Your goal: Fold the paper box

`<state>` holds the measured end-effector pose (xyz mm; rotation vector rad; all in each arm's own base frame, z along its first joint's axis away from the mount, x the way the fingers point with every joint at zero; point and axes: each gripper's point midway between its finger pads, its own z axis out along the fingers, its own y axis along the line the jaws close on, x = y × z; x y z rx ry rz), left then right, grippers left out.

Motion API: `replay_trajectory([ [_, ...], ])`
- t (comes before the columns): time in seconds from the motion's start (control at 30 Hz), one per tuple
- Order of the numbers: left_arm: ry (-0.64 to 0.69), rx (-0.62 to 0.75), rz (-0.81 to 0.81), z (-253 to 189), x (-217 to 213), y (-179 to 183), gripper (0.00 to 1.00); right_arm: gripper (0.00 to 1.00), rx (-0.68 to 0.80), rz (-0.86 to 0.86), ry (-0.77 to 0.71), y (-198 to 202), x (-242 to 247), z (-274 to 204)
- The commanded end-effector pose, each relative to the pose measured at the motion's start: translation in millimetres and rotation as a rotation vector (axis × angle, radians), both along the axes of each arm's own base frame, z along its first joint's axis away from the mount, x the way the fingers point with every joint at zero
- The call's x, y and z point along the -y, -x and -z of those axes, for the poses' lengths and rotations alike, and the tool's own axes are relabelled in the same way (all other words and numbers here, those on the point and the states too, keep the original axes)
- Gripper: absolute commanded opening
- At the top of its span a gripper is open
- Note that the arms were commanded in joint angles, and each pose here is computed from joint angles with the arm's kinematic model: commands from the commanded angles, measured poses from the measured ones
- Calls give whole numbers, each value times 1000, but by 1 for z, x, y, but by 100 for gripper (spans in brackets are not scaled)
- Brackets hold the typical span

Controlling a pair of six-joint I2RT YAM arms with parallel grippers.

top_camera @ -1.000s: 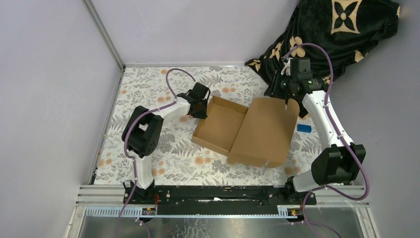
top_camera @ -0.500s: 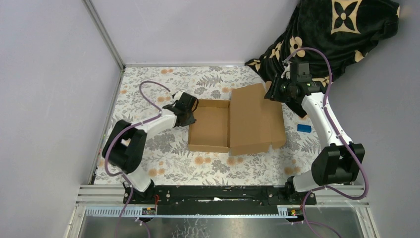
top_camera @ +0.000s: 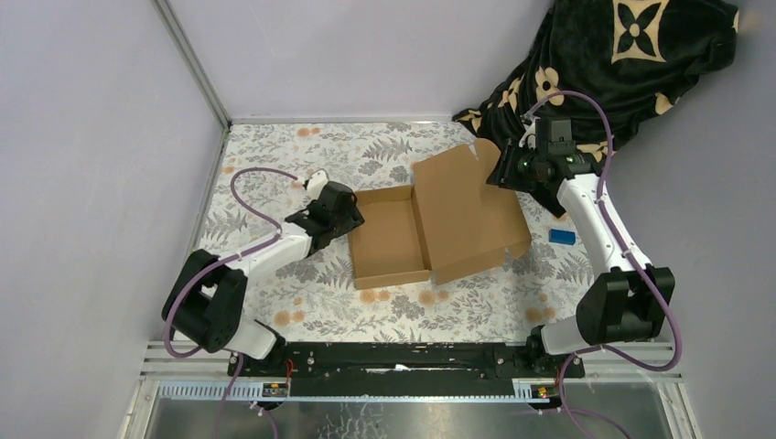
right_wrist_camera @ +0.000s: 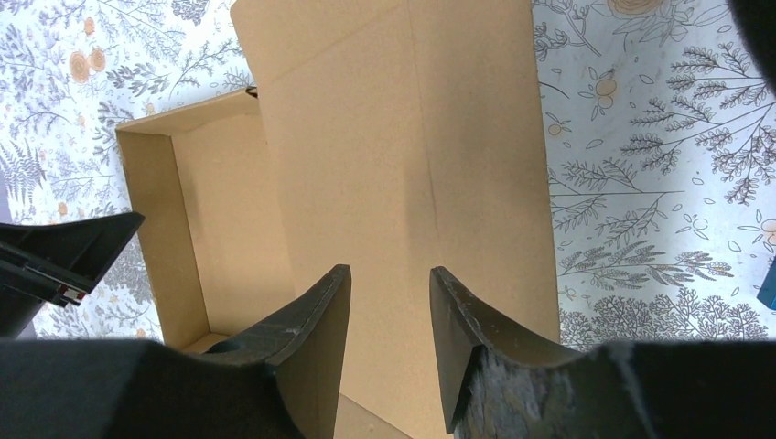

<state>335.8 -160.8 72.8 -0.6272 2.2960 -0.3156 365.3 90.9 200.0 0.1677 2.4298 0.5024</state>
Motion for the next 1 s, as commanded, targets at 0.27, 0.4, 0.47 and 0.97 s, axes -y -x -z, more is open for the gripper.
replay_trajectory([
  [0.27, -221, 309, 650, -71, 89, -104, 71, 45, 90, -51, -78, 5, -13, -35],
  [0.4, -238, 354, 808, -71, 109, -112, 71, 45, 85, -55, -77, 8, -13, -35],
  [0.47, -224, 341, 876, -66, 113, -111, 71, 45, 82, -58, -72, 8, -12, -33],
  [0.97, -335, 340, 966, -33, 96, -123, 69, 45, 63, -77, -91, 7, -17, -25],
])
